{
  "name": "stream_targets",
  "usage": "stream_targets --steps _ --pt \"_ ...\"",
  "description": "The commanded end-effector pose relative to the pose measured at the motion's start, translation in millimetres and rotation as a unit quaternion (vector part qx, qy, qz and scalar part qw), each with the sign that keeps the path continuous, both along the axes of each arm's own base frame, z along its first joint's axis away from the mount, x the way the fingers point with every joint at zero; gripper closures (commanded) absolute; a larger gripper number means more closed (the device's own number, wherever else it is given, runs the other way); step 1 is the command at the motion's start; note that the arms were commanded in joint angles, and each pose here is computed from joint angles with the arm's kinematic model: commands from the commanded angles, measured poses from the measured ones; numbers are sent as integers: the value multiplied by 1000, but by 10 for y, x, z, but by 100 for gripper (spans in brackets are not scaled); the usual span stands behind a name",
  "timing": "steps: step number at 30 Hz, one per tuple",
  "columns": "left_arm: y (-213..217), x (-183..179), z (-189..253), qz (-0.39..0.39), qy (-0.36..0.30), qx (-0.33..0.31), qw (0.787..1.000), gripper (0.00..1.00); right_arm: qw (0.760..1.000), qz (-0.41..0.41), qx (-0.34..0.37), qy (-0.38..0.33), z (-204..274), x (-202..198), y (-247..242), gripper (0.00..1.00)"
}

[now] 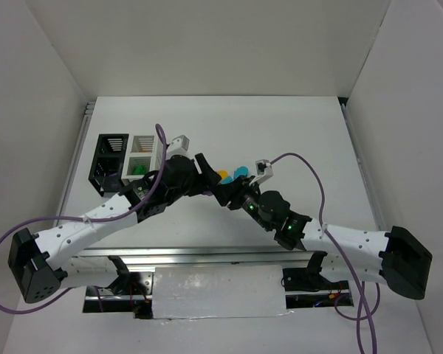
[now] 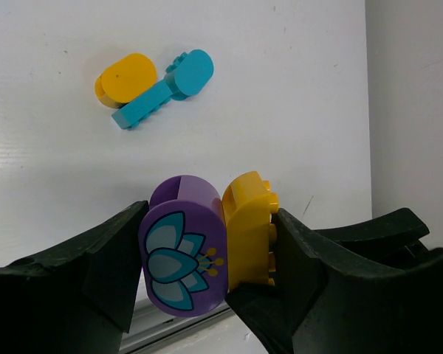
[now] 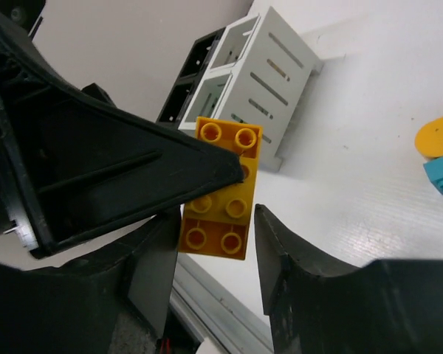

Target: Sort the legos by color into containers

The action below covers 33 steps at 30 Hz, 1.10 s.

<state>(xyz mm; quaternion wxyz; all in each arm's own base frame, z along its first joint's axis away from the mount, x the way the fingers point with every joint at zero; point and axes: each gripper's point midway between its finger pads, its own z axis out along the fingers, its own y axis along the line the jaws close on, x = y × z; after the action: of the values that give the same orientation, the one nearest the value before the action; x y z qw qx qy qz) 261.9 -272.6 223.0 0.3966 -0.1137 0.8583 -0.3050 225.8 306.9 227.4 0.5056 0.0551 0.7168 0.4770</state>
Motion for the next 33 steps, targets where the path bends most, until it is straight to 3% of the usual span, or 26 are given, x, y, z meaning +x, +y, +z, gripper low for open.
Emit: stream_targets --steps 1,3,5,6,7,10,11,12,13,16,22,25,29,33 --pt "-122 -91 126 -21 -5 -29 999 100 996 -46 53 -46 323 150 -58 51" --pt "-147 -98 100 -24 -1 -28 999 100 997 -38 49 -52 355 154 -4 59" --pt "-171 -110 111 -30 0 -31 999 100 997 -21 47 -61 363 126 63 79" --pt "-164 -110 111 -28 0 -31 999 100 997 -16 47 -60 334 112 67 95" --pt "-161 -110 132 -29 -4 -32 999 100 997 -11 47 -66 330 97 72 100" --pt "-121 -114 199 -25 -13 -32 999 85 995 5 59 -80 330 15 49 100" --pt "-102 -118 238 -24 -17 -34 999 68 993 9 72 -92 406 -15 29 100" --pt "-87 -119 251 -22 -19 -33 999 58 993 11 69 -95 366 -37 10 100" --pt "-70 -117 268 -21 -23 -31 999 32 992 10 72 -98 393 -50 -23 100" --pt "-55 -122 377 -33 -48 -32 998 1 993 1 72 -96 395 -63 -99 100" --pt "-35 -176 850 -84 -121 -17 989 0 993 -17 77 -84 431 -84 -281 100" --pt "14 -318 1170 -128 -186 -25 974 0 992 -1 83 -90 525 -171 -349 100" --pt "68 -657 1520 -218 -282 -31 934 0 989 49 61 -129 777 -266 -388 100" --pt "16 -1217 1741 -338 -361 -90 864 0 972 130 84 -175 1092 -515 -459 100"
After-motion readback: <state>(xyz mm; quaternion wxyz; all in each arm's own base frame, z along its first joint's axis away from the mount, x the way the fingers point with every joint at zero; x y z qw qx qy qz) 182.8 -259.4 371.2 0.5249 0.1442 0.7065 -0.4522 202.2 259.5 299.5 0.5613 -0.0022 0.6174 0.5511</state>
